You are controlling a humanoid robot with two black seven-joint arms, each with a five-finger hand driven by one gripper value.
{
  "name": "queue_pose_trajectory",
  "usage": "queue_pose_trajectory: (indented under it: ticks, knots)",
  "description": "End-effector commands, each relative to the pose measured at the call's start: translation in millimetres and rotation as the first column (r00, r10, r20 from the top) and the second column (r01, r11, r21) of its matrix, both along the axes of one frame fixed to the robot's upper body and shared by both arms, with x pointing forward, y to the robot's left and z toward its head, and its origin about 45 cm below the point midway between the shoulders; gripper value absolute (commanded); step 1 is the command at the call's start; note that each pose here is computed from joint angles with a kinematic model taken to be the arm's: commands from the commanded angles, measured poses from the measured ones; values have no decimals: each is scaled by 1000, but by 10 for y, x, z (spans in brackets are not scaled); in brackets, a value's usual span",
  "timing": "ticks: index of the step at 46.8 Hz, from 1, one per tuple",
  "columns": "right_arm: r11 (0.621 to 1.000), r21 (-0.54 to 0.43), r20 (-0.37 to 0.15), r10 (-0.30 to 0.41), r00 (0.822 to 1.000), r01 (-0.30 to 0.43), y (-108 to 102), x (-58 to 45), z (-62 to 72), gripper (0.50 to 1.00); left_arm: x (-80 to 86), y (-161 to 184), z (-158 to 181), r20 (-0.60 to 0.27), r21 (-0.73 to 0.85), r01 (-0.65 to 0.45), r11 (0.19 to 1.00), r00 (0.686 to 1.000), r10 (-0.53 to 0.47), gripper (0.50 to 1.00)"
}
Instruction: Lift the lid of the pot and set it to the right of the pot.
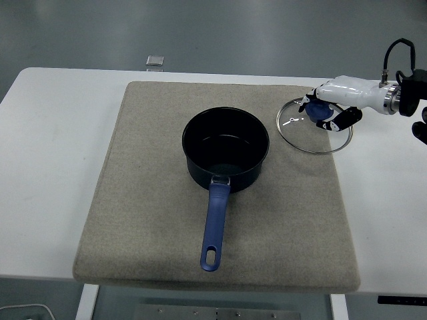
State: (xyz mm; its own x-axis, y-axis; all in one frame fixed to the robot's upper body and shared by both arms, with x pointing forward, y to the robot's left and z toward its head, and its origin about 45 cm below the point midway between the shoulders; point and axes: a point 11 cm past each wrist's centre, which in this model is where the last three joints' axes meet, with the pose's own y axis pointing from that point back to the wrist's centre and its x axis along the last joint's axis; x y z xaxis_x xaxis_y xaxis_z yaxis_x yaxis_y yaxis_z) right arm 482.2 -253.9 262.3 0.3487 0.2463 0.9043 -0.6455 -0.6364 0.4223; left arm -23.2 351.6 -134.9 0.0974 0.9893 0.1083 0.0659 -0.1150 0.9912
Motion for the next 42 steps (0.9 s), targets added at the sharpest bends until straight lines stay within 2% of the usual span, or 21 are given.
queue_pose_trajectory:
  ticks: [1,5,42]
  knots:
    - [1000,4,3,4,1000,-4,22,-6,-19,500,-1,0,0,0,0,0,1000,1000,0,1000]
    - [1000,7,-4,6,1000,-6,37,-21,-59,500,-1,0,0,0,0,0,1000,1000,0,1000]
    - [1000,20,-9,10,1000,-10,80,-37,-108,500,-1,0,0,0,0,0,1000,1000,0,1000]
